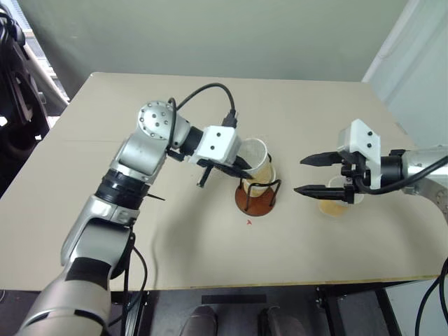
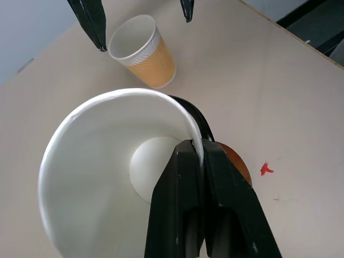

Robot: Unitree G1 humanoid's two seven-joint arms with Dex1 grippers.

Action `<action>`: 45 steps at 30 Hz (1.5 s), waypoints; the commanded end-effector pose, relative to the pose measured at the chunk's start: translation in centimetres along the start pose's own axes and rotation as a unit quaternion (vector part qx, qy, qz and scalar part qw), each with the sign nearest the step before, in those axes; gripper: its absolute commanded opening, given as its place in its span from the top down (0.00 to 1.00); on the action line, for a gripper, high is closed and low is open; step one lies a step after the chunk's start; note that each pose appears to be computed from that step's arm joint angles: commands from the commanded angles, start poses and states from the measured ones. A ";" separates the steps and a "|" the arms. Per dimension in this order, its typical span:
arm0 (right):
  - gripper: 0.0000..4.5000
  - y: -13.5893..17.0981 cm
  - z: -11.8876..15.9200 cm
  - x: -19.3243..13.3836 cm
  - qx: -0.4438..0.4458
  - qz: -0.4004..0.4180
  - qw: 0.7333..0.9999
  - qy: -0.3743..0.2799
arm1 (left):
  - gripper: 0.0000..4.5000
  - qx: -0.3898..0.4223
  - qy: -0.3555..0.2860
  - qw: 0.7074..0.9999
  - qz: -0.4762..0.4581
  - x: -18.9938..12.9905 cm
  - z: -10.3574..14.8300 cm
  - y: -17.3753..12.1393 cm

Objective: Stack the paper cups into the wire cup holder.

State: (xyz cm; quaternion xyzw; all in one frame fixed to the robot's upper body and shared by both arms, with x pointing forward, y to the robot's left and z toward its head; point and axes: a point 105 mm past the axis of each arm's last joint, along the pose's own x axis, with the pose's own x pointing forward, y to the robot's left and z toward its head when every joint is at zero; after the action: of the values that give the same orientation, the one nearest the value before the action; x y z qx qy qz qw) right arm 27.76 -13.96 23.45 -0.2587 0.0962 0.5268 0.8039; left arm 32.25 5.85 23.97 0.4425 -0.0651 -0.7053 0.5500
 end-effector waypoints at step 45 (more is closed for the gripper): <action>0.24 -0.3 -3.0 -2.7 -0.021 -0.041 0.995 0.083 | 0.09 -0.159 -0.185 0.959 0.142 -6.3 5.3 1.1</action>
State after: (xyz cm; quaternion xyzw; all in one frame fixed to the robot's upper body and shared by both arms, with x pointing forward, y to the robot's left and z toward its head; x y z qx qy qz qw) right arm 27.30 -17.58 21.08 -0.2965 0.1586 0.4799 0.8103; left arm 30.67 8.43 30.30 0.1892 -0.0988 -0.6807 0.7008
